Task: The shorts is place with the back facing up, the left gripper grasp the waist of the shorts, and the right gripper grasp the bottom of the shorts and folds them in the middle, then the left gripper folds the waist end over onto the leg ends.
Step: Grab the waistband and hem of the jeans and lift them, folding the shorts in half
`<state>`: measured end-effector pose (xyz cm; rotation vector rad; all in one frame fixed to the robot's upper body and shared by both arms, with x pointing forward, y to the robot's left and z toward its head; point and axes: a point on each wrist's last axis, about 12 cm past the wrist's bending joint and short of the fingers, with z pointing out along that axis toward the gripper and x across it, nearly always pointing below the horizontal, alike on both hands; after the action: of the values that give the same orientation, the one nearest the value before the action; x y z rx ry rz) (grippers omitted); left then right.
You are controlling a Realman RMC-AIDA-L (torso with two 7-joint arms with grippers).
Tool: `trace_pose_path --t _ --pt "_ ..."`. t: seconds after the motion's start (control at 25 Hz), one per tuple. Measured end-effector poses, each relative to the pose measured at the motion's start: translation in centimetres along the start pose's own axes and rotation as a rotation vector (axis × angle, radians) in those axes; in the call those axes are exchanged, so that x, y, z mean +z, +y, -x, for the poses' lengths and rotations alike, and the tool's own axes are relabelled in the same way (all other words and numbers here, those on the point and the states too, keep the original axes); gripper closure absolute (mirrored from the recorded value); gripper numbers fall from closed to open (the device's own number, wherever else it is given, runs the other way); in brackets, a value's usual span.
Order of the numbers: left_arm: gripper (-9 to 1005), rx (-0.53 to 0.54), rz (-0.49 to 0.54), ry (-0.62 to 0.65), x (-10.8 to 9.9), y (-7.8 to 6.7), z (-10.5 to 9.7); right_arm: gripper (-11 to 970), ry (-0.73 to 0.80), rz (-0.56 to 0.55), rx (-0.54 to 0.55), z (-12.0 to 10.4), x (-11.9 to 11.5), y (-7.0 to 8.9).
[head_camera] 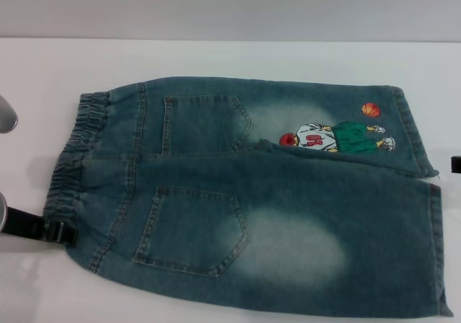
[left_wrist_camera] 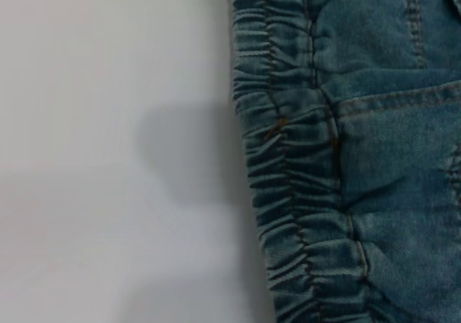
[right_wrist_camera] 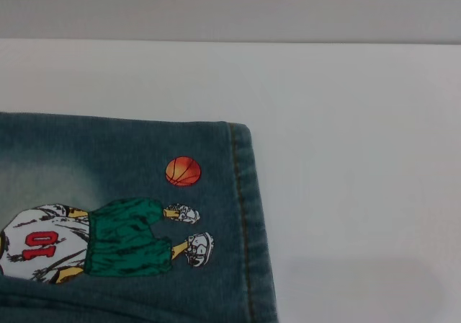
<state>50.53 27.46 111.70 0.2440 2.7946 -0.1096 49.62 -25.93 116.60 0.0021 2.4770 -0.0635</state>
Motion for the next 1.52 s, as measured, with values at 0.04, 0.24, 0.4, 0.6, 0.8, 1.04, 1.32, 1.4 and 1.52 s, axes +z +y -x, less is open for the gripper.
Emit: trace_pose_path --t 0.04,0.24,0.4,0.6,0.8,1.04,1.32,1.4,1.52 --pt "408 0.0 0.0 0.0 0.0 0.0 0.0 277 0.0 0.0 0.0 0.0 0.0 0.0" --pt "475 0.005 -0.002 0.0 -0.1 0.0 0.0 278 0.004 -0.002 0.001 -0.2 0.0 -0.1" --pt "525 0.012 -0.006 -0.017 -0.4 -0.2 0.2 278 0.011 -0.004 0.001 -0.3 -0.1 -0.1" --pt "568 0.016 -0.009 -0.034 -0.9 -0.4 0.4 278 0.036 -0.01 -0.002 -0.4 -0.5 -0.1" --pt "595 0.023 -0.011 -0.041 -1.2 -0.7 0.6 278 0.09 -0.019 -0.012 -0.9 -1.0 0.1" --pt "635 0.036 -0.015 -0.047 -1.4 -1.0 0.9 278 0.202 -0.039 -0.055 -2.0 -1.7 0.4" --pt "696 0.048 -0.016 -0.051 -1.4 -1.4 1.4 278 0.301 -0.034 -0.098 -3.4 -2.0 1.4" --pt "716 0.052 -0.018 -0.053 -1.4 -1.5 1.5 278 0.316 -0.022 -0.111 -3.7 -2.1 1.9" --pt "744 0.055 -0.02 -0.053 -1.4 -1.6 1.7 278 0.329 -0.007 -0.119 -3.9 -2.2 2.3"
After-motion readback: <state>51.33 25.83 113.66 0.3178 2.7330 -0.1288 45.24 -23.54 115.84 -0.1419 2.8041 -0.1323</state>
